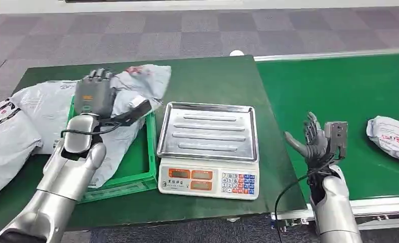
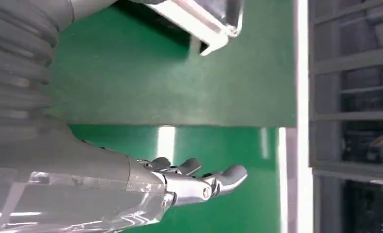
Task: Moved the parcel from conveyor to table for the left to box.
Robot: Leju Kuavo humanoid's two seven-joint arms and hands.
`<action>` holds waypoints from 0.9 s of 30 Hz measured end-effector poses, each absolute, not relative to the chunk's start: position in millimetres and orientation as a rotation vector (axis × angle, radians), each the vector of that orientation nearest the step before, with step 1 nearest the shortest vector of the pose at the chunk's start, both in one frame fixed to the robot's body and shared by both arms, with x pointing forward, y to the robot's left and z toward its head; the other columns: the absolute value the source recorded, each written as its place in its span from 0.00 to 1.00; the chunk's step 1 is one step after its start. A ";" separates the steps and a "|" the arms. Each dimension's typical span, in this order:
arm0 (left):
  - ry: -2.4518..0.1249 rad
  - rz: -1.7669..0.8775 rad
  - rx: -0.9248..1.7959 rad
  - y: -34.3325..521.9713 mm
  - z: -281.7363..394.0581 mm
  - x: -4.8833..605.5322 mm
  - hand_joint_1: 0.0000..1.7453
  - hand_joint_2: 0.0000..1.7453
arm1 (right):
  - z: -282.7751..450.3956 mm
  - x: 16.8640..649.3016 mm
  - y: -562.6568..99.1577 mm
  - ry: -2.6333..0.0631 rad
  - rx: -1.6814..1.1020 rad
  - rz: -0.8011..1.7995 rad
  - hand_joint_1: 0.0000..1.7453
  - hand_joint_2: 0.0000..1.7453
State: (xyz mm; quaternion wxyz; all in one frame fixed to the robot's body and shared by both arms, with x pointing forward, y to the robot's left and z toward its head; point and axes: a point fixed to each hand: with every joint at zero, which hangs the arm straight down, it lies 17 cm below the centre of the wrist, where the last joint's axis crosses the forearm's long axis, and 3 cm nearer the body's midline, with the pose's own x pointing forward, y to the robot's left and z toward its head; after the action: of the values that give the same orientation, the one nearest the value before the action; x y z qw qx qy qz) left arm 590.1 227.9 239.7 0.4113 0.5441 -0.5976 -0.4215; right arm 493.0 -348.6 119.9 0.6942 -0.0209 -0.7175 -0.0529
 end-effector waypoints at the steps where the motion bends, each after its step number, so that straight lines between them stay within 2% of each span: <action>1: -1.477 -1.038 1.373 239.7 232.9 589.6 1.00 1.00 | 117.4 490.9 -349.6 -1.596 -0.050 -0.122 0.00 1.00; 4: -1.411 -0.997 1.354 262.9 207.1 585.9 1.00 1.00 | 112.7 484.0 -350.2 -1.586 -0.054 -0.122 0.00 1.00; 5: -1.385 -0.995 1.343 268.2 197.4 584.9 0.00 1.00 | 111.6 482.0 -350.1 -1.585 -0.055 -0.121 0.00 1.00; 13: -1.224 -1.028 1.293 286.4 146.0 578.9 0.00 1.00 | 110.2 475.5 -350.1 -1.582 -0.056 -0.116 0.00 1.00; 27: -1.049 -1.104 1.324 304.4 117.7 573.0 0.00 1.00 | 113.2 466.6 -349.2 -1.586 -0.053 -0.111 0.00 1.00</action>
State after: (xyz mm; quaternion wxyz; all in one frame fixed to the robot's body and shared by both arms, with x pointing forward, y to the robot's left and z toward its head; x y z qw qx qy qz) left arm 573.0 304.4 117.7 0.5327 0.5552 -0.4400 -0.4631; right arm 466.6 -349.2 113.2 0.6999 -0.0240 -0.7120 -0.0500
